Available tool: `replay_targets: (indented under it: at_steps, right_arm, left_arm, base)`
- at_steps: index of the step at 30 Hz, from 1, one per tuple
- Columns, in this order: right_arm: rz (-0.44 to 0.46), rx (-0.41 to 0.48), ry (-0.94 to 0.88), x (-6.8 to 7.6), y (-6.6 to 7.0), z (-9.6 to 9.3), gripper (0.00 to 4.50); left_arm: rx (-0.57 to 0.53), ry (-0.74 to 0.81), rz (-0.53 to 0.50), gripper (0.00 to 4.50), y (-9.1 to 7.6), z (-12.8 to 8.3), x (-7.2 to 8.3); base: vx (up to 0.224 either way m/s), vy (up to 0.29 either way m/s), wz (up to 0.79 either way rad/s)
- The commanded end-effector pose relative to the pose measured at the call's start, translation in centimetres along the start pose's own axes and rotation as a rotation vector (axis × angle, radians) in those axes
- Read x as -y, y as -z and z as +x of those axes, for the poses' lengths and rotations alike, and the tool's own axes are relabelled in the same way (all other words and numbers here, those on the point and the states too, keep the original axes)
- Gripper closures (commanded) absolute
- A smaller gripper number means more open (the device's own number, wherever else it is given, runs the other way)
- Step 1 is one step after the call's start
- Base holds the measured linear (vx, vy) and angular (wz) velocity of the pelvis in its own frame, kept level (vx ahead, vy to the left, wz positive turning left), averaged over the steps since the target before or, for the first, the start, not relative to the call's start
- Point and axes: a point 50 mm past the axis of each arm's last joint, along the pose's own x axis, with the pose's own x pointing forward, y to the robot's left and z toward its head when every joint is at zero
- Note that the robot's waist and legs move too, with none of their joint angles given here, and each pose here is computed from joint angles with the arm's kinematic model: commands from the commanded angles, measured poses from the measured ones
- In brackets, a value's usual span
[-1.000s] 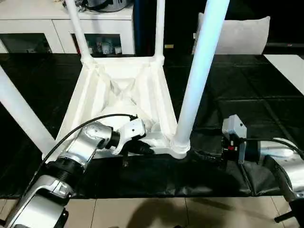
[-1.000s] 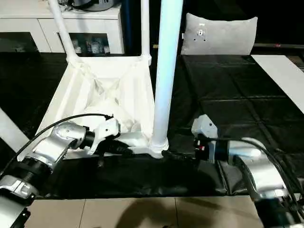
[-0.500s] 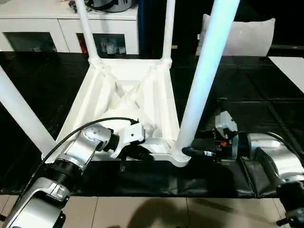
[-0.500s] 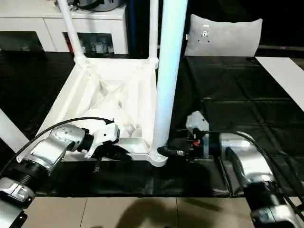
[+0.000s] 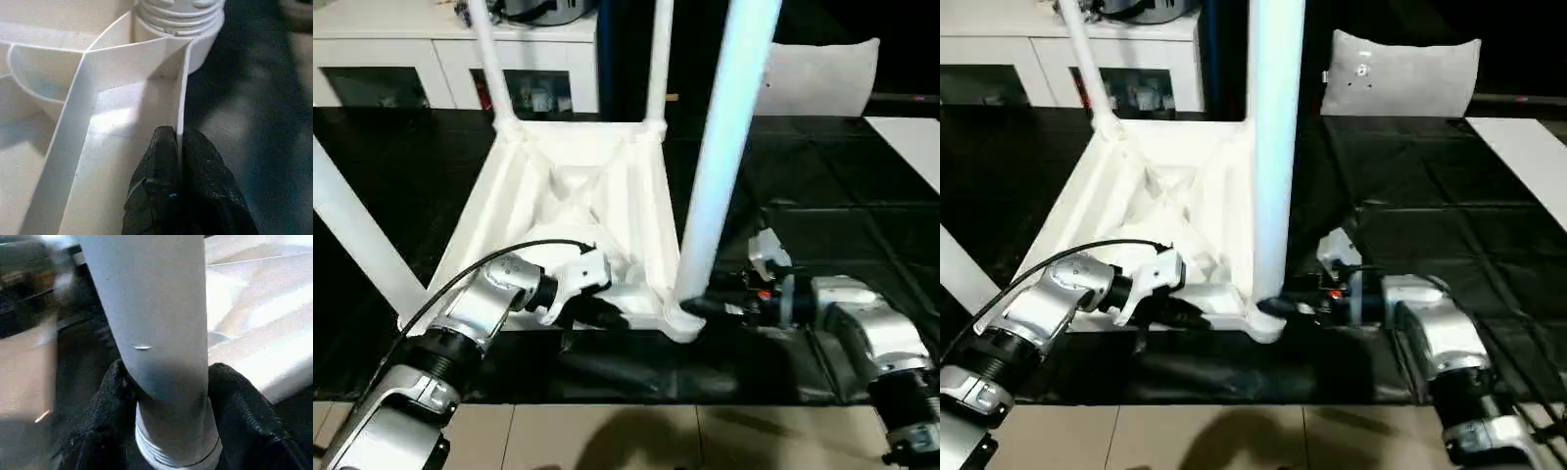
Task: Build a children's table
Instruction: Rotate leg to tighten
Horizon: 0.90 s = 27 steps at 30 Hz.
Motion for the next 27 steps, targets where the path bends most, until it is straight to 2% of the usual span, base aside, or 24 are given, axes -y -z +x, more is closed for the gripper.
replay_targets:
  at_steps: [1, 3, 5, 6, 10, 11, 14, 16, 19, 21, 22, 23, 24, 26, 27]
  right_arm:
    - [0.017, -0.005, 0.08, -0.3, -0.1, 2.3, 2.57]
    - [0.03, -0.007, 0.117, -0.3, -0.1, 2.9, 2.57]
    - [0.081, 0.005, 0.303, 0.2, 0.0, 5.1, 2.57]
    - [0.127, -0.003, 0.467, 1.1, 0.3, 5.9, 2.57]
    - [0.137, 0.015, 0.522, 1.2, 0.3, 6.6, 2.57]
    - [0.128, 0.035, 0.502, 1.1, 0.1, 6.7, 2.03]
    - [0.124, 0.095, 0.472, 0.9, -0.4, 6.4, 1.86]
    - [0.12, 0.14, 0.447, 0.9, -0.8, 5.9, 1.72]
    - [0.056, 0.164, 0.378, 1.0, -1.0, 4.0, 1.48]
    - [-0.018, 0.159, 0.32, 1.3, -1.2, 1.8, 1.27]
    - [-0.023, 0.16, 0.317, 1.4, -1.3, 1.6, 1.16]
    - [-0.052, 0.16, 0.293, 1.7, -1.7, 0.0, 1.09]
    - [-0.052, 0.16, 0.293, 1.7, -1.7, 0.0, 1.04]
    - [-0.093, 0.132, 0.222, 1.8, -2.1, -1.7, 0.96]
    - [-0.094, 0.132, 0.221, 1.8, -2.1, -1.7, 0.96]
  left_arm:
    - [0.03, -0.036, -0.046, 4.5, -0.9, 2.0, 0.4]
    - [0.042, -0.068, -0.071, 4.5, -1.1, 2.4, 0.4]
    - [0.075, -0.172, -0.143, 4.5, -2.1, 3.9, 0.1]
    - [0.099, -0.223, -0.174, 4.5, -2.7, 4.7, -0.1]
    - [0.103, -0.268, -0.184, 4.5, -3.2, 5.3, -0.3]
    - [0.094, -0.279, -0.17, 4.5, -3.3, 5.3, -0.4]
    - [0.068, -0.3, -0.145, 4.5, -3.1, 5.0, -0.7]
    - [0.045, -0.313, -0.123, 4.5, -2.9, 4.6, -0.9]
    - [0.009, -0.289, -0.075, 4.5, -2.3, 3.6, -1.2]
    - [-0.031, -0.236, -0.036, 4.5, -1.5, 2.6, -1.2]
    - [-0.035, -0.231, -0.034, 4.5, -1.4, 2.6, -1.2]
    - [-0.056, -0.201, -0.011, 4.5, -0.9, 2.1, -1.2]
    - [-0.056, -0.201, -0.011, 4.5, -0.9, 2.1, -1.2]
    - [-0.06, -0.084, 0.056, 4.5, -0.4, 1.3, -0.5]
    - [-0.06, -0.083, 0.057, 4.5, -0.4, 1.3, -0.5]
  base:
    - [0.0, 0.0, 0.0]
    - [0.0, 0.0, 0.0]
    - [0.0, 0.0, 0.0]
    - [0.0, 0.0, 0.0]
    - [0.0, 0.0, 0.0]
    - [0.0, 0.0, 0.0]
    - [0.0, 0.0, 0.0]
    - [0.0, 0.0, 0.0]
    - [0.0, 0.0, 0.0]
    - [0.0, 0.0, 0.0]
    - [0.0, 0.0, 0.0]
    - [0.0, 0.0, 0.0]
    - [0.0, 0.0, 0.0]
    - [0.0, 0.0, 0.0]
    - [0.0, 0.0, 0.0]
